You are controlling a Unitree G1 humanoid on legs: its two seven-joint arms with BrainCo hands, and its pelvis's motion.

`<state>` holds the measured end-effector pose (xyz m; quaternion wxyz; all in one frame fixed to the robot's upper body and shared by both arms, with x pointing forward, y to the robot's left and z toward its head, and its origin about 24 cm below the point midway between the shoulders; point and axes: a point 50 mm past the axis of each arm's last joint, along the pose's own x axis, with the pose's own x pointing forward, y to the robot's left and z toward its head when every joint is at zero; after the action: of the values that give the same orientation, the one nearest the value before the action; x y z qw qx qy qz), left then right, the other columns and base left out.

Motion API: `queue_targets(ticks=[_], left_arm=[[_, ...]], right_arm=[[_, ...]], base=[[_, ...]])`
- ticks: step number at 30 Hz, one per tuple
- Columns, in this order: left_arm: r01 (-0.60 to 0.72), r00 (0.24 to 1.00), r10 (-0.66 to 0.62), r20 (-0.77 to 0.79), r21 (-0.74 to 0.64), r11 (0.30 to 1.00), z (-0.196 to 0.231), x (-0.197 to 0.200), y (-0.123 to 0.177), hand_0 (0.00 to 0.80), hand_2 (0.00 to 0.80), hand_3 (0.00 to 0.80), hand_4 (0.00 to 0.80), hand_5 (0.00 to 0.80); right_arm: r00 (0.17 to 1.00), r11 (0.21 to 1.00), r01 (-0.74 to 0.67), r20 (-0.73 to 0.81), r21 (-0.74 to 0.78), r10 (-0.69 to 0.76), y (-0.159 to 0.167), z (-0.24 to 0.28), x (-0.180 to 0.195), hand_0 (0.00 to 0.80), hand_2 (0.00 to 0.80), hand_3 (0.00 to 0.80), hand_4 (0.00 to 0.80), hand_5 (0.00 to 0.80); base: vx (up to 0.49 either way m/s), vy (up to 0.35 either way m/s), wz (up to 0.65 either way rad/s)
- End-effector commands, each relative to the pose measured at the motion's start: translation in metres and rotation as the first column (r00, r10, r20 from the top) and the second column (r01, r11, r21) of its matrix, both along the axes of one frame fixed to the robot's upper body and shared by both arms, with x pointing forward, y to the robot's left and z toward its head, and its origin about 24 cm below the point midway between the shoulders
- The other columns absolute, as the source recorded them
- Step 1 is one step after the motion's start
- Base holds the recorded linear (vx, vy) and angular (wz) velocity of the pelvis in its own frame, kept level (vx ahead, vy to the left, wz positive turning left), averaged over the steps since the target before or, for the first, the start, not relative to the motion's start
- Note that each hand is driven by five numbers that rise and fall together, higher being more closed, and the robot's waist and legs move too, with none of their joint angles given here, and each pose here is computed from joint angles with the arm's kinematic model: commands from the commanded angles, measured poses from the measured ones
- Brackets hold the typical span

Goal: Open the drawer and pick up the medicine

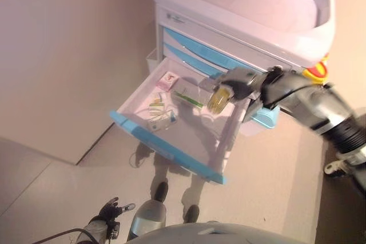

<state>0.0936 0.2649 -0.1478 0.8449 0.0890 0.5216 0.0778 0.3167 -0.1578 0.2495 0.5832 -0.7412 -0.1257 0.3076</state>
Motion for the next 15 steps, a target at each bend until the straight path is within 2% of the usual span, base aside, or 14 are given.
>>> queue_targets(ticks=[1,3,4,5,8,11,15], left_arm=[[0.005,0.998,-0.003,-0.059,0.044,0.999,-0.002,-0.019,0.01,0.0,0.0,0.0,0.0,0.0],[0.003,0.998,0.0,-0.068,0.041,0.999,-0.002,-0.021,0.011,0.0,0.0,0.0,0.0,0.0],[0.003,0.998,0.0,-0.069,0.039,0.999,-0.002,-0.021,0.011,0.0,0.0,0.0,0.0,0.0],[0.004,0.997,-0.002,-0.073,0.037,0.999,-0.003,-0.023,0.01,0.0,0.0,0.0,0.0,0.0],[0.019,0.996,-0.016,-0.086,0.035,0.999,-0.004,-0.028,0.01,0.0,0.0,0.0,0.0,0.0],[0.034,0.995,-0.03,-0.098,0.038,0.999,-0.004,-0.031,0.011,0.0,0.0,0.0,0.0,0.0],[0.038,0.993,-0.032,-0.112,0.047,0.998,-0.003,-0.032,0.016,0.0,0.0,0.0,0.0,0.0]], right_arm=[[0.993,0.961,-0.091,-0.05,0.26,0.107,0.015,0.053,-0.015,0.8,0.8,0.8,0.8,0.8],[0.996,0.915,-0.091,0.024,0.393,0.089,0.009,0.075,-0.012,0.8,0.8,0.8,0.8,0.8],[0.996,0.907,-0.087,0.05,0.412,0.073,0.007,0.08,-0.011,0.8,0.8,0.8,0.8,0.8],[0.989,0.884,-0.088,0.149,0.458,0.022,0.0,0.094,-0.007,0.8,0.8,0.8,0.8,0.8],[0.949,0.812,-0.065,0.287,0.579,-0.129,-0.033,0.128,-0.001,0.8,0.8,0.8,0.8,0.8],[0.89,0.773,-0.032,0.37,0.633,-0.266,-0.064,0.154,-0.005,0.8,0.8,0.8,0.8,0.8],[0.826,0.71,0.023,0.386,0.704,-0.41,-0.093,0.175,-0.006,0.8,0.8,0.8,0.8,0.8]], base=[[0.064,0.033,-0.14],[0.055,0.036,-0.2],[0.043,0.045,-0.17],[0.041,0.048,-0.1],[0.039,0.046,-0.03],[0.017,0.034,0.01],[0.002,0.008,0.0]])
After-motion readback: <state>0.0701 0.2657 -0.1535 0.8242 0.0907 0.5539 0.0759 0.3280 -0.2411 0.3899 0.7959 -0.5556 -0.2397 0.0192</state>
